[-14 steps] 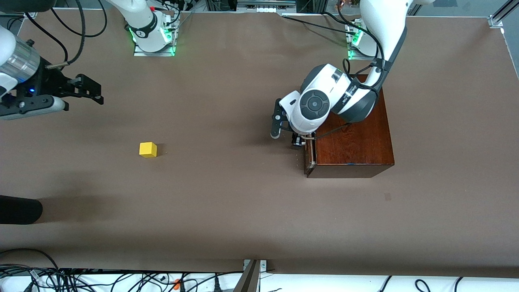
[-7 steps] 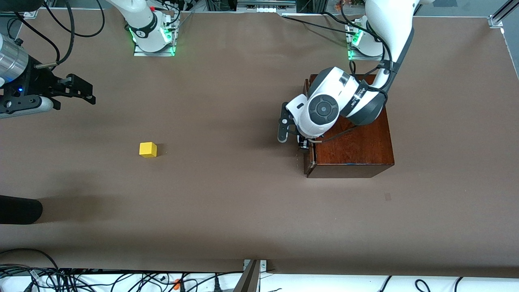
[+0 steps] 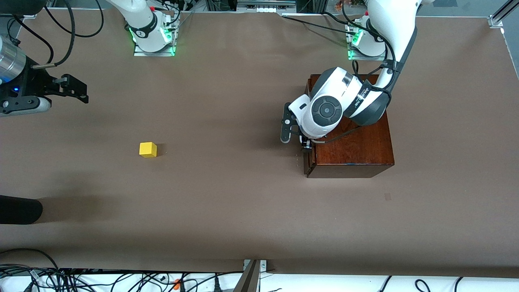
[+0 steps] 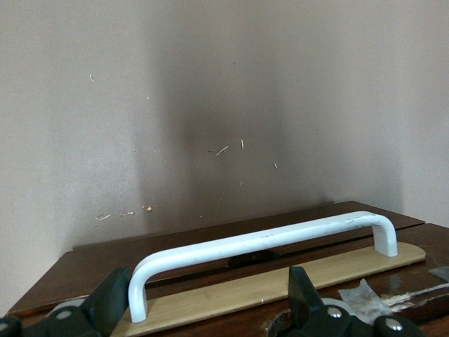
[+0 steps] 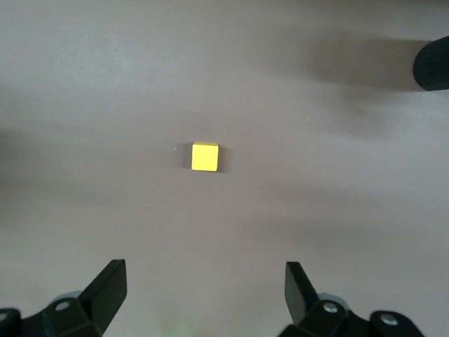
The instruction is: Open drawer, take yellow block, close drawer
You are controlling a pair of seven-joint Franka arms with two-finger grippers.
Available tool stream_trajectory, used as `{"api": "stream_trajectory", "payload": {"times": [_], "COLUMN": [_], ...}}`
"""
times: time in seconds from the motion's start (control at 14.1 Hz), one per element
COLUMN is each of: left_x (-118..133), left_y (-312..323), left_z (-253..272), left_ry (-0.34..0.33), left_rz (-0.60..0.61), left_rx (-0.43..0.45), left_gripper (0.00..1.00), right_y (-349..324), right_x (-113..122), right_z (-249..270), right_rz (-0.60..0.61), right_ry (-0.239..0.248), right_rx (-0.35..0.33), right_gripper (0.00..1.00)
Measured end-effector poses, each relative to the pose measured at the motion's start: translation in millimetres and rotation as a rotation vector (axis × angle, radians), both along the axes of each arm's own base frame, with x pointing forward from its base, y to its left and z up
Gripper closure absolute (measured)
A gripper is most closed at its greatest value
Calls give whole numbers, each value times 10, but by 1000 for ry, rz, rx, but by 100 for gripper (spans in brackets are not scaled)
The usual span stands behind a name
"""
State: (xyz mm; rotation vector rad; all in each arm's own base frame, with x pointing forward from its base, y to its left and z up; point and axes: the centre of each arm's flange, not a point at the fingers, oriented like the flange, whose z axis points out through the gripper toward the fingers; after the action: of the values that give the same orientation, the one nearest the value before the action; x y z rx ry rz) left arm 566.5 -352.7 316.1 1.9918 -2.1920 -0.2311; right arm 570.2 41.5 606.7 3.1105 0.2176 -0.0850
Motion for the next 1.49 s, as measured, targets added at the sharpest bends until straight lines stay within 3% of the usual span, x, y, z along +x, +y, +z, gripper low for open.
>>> {"api": "stream_trajectory", "payload": {"times": [0.35, 0.57, 0.99, 1.49], "left_x": [15, 17, -246, 105], "left_y": [23, 4, 359, 2043], "left_z": [63, 410, 1967, 2690], "left_ry": [0, -15, -15, -49], "left_rz": [3, 50, 460, 988], "left_rx": [3, 6, 126, 185], "left_gripper": [0, 0, 0, 0], "right_y": [23, 49, 54, 53], "right_x": [23, 38, 65, 95], "right_z": [26, 35, 18, 10], "right_rz": [4, 9, 9, 9], "right_ry": [-23, -37, -44, -58], "right_rx": [2, 3, 3, 4], "right_gripper": [0, 0, 0, 0]}}
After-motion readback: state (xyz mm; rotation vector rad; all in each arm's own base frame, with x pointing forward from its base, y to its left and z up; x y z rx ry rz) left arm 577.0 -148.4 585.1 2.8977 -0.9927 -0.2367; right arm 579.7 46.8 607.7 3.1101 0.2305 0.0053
